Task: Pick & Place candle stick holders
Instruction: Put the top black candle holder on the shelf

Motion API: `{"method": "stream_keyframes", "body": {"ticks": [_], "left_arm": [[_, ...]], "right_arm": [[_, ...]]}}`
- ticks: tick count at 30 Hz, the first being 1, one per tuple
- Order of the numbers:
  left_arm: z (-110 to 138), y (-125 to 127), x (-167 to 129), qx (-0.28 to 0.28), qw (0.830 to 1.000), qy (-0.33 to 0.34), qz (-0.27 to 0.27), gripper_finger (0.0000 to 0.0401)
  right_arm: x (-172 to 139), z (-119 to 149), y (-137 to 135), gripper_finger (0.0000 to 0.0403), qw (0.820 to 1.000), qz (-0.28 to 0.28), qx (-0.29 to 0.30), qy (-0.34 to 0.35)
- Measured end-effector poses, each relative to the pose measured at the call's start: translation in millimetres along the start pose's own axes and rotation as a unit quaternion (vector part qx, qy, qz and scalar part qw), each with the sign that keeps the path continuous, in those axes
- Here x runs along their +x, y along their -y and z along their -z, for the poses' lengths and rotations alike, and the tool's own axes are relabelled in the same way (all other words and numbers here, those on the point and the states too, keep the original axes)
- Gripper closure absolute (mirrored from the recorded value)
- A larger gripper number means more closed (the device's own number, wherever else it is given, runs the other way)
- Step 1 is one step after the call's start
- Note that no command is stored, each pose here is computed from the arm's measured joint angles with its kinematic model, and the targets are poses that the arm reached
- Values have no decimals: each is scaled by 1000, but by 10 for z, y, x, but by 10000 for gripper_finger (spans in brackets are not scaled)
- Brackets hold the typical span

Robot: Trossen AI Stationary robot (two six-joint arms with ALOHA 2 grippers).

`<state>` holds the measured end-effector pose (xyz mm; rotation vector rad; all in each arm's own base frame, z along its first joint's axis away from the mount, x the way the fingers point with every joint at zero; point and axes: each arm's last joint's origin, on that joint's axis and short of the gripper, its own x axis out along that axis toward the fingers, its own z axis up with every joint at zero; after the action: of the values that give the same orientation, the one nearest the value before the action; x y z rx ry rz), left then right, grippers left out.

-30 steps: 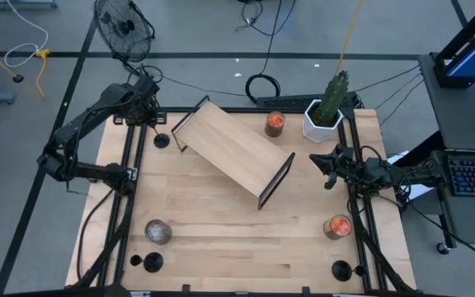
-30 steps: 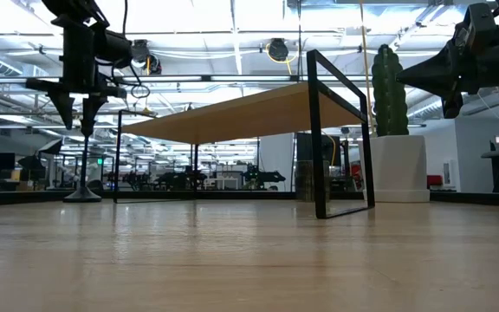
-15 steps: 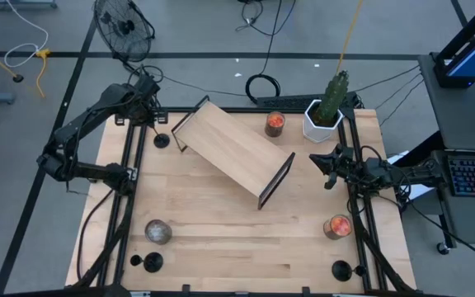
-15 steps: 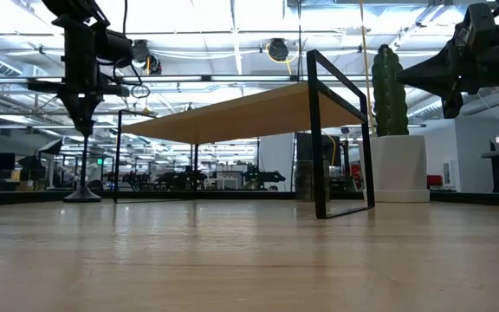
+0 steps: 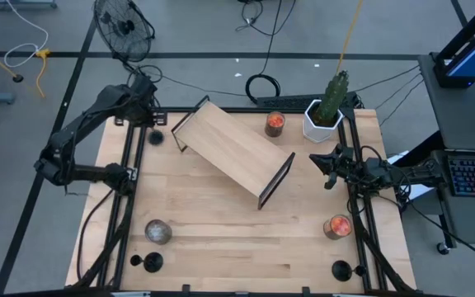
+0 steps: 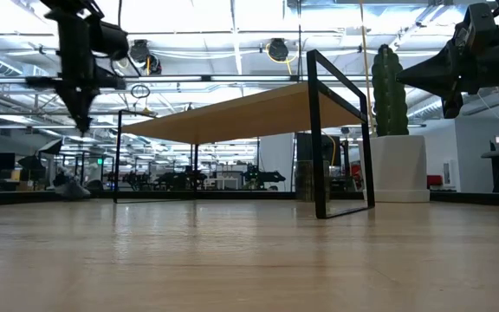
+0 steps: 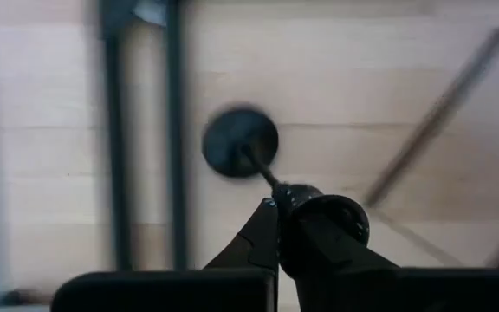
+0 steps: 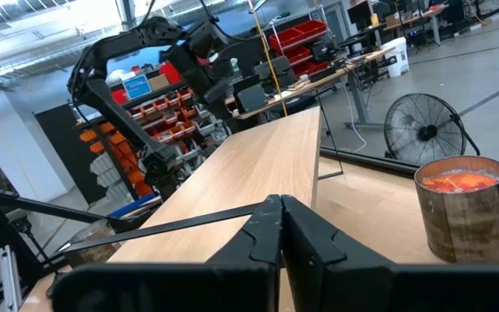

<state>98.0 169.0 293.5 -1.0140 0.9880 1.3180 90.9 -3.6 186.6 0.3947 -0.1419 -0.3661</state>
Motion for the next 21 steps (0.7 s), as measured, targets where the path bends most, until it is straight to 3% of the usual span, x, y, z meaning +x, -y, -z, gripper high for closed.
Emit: {"method": "stream_keyframes", "body": {"ticks": [9, 21], "left_arm": [[159, -128, -272, -7, 1000, -1, 12, 392], [318, -213, -537, -13, 994, 19, 105, 392]], "right_arm": [[0, 1, 0, 399, 1000, 0, 0, 0], [0, 1, 0, 399, 1000, 0, 0, 0]]}}
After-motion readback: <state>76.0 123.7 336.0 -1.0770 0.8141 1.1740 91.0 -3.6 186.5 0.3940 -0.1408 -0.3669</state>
